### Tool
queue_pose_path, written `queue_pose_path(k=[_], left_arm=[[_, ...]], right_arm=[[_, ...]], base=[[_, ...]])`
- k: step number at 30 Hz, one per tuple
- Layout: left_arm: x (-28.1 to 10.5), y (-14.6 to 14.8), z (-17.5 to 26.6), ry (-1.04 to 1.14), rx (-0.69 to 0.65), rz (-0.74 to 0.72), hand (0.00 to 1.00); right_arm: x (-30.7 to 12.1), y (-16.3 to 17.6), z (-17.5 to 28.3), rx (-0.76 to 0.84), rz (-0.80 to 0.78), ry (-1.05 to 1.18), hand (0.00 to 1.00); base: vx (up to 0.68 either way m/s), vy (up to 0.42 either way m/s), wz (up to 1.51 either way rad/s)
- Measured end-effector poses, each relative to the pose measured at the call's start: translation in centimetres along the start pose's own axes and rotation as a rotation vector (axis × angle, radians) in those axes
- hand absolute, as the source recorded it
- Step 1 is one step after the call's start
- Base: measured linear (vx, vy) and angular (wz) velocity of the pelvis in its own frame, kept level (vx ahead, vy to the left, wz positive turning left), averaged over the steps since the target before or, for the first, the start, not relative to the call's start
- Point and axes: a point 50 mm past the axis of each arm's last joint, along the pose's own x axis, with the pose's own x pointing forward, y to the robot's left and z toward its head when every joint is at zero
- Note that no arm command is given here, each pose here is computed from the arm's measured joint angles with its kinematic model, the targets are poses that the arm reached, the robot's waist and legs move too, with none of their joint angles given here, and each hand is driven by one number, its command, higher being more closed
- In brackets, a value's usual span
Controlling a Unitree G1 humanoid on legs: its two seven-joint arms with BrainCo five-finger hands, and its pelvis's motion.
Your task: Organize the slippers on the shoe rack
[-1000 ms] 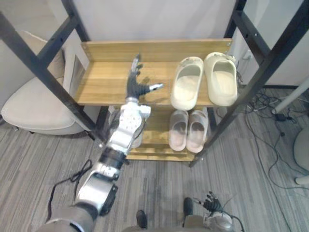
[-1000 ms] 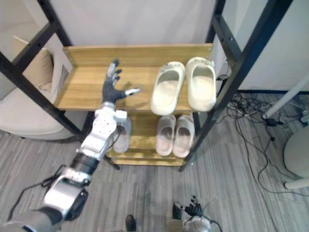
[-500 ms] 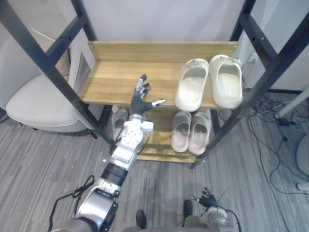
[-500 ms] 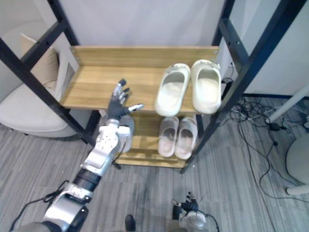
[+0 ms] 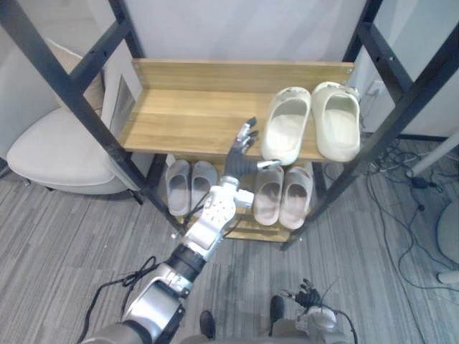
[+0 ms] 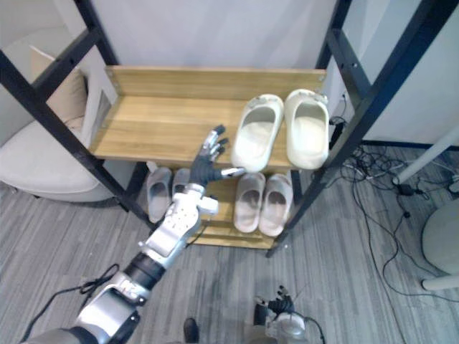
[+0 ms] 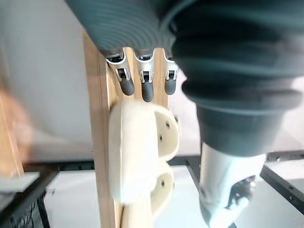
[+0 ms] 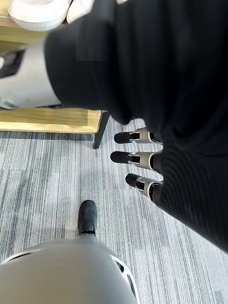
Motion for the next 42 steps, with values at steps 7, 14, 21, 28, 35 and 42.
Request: queue_pose_path(k=[7,14,21,28,35,42], left_arm=[[1.4,-1.2,-0.1,0.021,0.015,-0.02,0.0],[2.5,-0.6,-0.1,0.033,0.053,0.019,0.0],[2.8,0.2,0.2,0.024,0.043,0.053,0.0],[2.1,1.4,1.1,-0.014,0.021,0.073,0.0],[-2.8,0.2,2.3,-0.095,-0.101,-0.099,0.0],[-11.1,-4.2,-0.2,0.084,-0.435,-0.437,0.0]], right_arm=[[0.0,-0.2,0.0,0.038,-0.012,0.007,0.0],[0.1,-0.9,-0.1,0.078,-0.059,0.013,0.0],[0.0,-0.7,-0.3,0.103,-0.065,0.02,0.0],[0.2,0.0,0.5,0.105,-0.046,0.001,0.0],[0.2,0.2,0.6,0.074,-0.028,-0.004,0.0],[0.4,1.1,1.6,0.006,0.039,-0.035,0.0]], base=[[0.0,0.0,0.0],[-0.01,-0.007,-0.08],[0.0,0.0,0.0],[0.01,-0.006,0.02],[-0.02,-0.013,0.14],[-0.04,-0.004,0.07]])
